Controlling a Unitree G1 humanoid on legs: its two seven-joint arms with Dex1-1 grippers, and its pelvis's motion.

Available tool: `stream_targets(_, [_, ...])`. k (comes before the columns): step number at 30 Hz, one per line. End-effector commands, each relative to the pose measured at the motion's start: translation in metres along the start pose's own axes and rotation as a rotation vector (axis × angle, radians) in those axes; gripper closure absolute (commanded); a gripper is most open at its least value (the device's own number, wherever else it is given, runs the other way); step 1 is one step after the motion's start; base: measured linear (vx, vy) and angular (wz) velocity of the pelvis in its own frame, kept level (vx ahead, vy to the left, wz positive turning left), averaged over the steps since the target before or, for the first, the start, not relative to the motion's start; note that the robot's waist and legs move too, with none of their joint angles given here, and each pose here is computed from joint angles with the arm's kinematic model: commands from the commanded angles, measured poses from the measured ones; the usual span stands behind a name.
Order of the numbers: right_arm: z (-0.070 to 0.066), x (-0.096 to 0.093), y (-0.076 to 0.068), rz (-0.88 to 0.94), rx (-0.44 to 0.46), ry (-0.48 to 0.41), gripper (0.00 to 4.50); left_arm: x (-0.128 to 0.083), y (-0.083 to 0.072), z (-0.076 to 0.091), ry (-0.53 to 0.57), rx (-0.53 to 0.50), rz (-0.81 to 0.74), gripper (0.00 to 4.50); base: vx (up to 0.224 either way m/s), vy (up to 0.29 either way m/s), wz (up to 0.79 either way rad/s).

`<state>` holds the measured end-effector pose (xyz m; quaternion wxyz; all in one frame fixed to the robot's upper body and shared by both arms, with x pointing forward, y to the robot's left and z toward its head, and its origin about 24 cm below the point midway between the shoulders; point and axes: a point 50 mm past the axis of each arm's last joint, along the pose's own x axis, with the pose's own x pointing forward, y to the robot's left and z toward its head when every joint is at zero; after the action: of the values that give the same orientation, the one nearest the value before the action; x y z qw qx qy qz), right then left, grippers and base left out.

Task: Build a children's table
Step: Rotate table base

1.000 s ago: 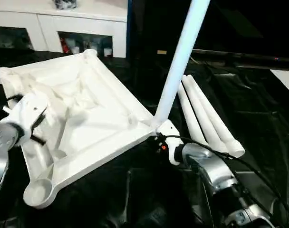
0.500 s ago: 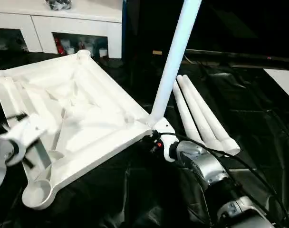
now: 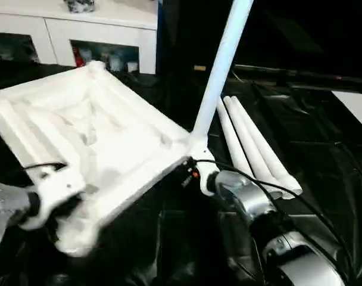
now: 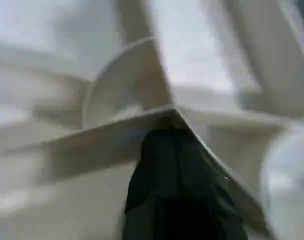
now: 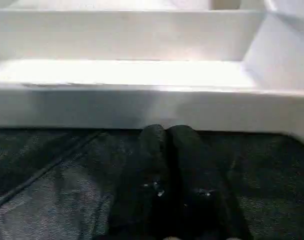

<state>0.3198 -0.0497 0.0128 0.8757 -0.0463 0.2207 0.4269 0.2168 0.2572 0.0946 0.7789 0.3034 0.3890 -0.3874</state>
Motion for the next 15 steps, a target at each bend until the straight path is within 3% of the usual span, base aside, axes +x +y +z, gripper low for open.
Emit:
stream_targets(1, [0.009, 0.003, -0.001, 0.007, -0.027, -0.023, 4.47, 0.008, -0.022, 0.015, -0.074, 0.055, -0.157, 4.5, 0.0, 0.0, 0.0])
stream_targets(4, [0.01, 0.005, 0.001, 0.02, -0.035, -0.021, 4.47, 0.016, -0.035, 0.027, -0.135, 0.075, -0.234, 4.5, 0.0, 0.0, 0.0])
stream_targets(8, [0.01, 0.008, 0.003, 0.033, -0.042, -0.018, 4.47, 0.025, -0.041, 0.035, -0.17, 0.085, -0.252, 4.5, 0.0, 0.0, 0.0])
stream_targets(13, [0.011, 0.01, 0.005, 0.053, -0.052, -0.018, 4.47, 0.04, -0.035, 0.048, -0.22, 0.103, -0.183, 4.5, 0.0, 0.0, 0.0])
stream_targets(14, [0.012, 0.012, 0.006, 0.066, -0.056, -0.02, 4.47, 0.052, -0.028, 0.06, -0.275, 0.089, -0.116, 4.5, 0.0, 0.0, 0.0])
stream_targets(15, [0.012, 0.012, 0.007, 0.068, -0.057, -0.02, 4.47, 0.053, -0.027, 0.062, -0.282, 0.087, -0.106, 4.5, 0.0, 0.0, 0.0])
